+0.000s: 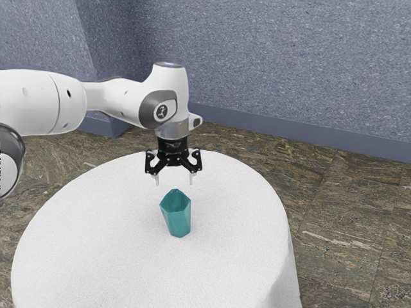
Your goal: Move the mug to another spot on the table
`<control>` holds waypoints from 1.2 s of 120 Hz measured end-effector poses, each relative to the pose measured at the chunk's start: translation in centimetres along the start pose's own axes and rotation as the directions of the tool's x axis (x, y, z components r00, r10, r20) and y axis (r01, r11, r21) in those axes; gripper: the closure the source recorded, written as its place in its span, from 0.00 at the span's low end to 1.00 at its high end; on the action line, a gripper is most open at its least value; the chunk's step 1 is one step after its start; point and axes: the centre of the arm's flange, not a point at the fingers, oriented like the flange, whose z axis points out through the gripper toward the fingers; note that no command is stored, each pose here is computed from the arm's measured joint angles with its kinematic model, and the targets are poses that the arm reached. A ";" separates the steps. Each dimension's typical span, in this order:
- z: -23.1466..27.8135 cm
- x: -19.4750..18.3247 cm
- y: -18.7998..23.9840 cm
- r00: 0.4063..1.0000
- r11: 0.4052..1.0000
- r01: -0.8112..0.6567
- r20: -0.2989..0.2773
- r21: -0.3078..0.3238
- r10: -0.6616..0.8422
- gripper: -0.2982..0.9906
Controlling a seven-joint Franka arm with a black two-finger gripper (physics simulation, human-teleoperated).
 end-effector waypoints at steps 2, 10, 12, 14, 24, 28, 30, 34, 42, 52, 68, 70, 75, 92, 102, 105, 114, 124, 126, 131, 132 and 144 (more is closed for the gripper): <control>0.1 0.1 0.0 1.000 1.000 0.003 0.001 0.000 -0.003 0.23; 0.4 0.3 0.0 1.000 1.000 0.013 0.002 -0.001 -0.013 0.23; 0.5 0.3 0.0 1.000 1.000 0.015 0.002 0.000 -0.015 0.23; 0.7 0.4 0.0 1.000 1.000 0.018 0.004 0.001 -0.018 0.23; 1.7 0.8 0.1 1.000 1.000 0.028 0.011 0.007 -0.028 0.23; 1.9 1.0 0.0 0.999 0.999 0.033 0.012 0.007 -0.033 0.23; 1.9 1.1 -0.1 0.999 0.999 0.035 0.012 0.007 -0.035 0.23; 2.1 1.3 -0.1 0.999 0.999 0.039 0.012 0.006 -0.039 0.23; 2.6 1.6 -0.1 0.999 0.999 0.044 0.012 0.004 -0.044 0.23; 2.9 2.0 -0.4 0.998 0.999 0.054 0.012 0.000 -0.054 0.23; 3.3 2.4 -0.4 0.998 0.998 0.060 0.010 -0.005 -0.060 0.23; 3.5 2.5 -0.4 0.998 0.998 0.060 0.010 -0.005 -0.060 0.23; 3.8 2.6 -0.3 0.998 0.998 0.061 0.010 -0.005 -0.061 0.23; 5.1 2.8 0.1 0.998 0.998 0.063 0.017 -0.011 -0.063 0.23; 5.5 2.9 0.2 0.998 0.998 0.063 0.016 -0.017 -0.063 0.23; 5.5 2.9 0.3 0.998 0.998 0.063 0.015 -0.019 -0.062 0.23; 5.5 2.9 0.4 0.998 0.998 0.065 0.016 -0.028 -0.064 0.23; 5.5 2.9 0.5 0.997 0.997 0.069 0.021 -0.040 -0.068 0.23; 5.5 2.9 0.5 0.997 0.997 0.071 0.023 -0.043 -0.070 0.23; 5.6 2.9 0.6 0.997 0.996 0.074 0.029 -0.048 -0.073 0.23; 5.7 2.9 0.6 0.997 0.996 0.075 0.030 -0.048 -0.073 0.23; 6.2 3.2 0.5 0.996 0.995 0.081 0.040 -0.052 -0.079 0.23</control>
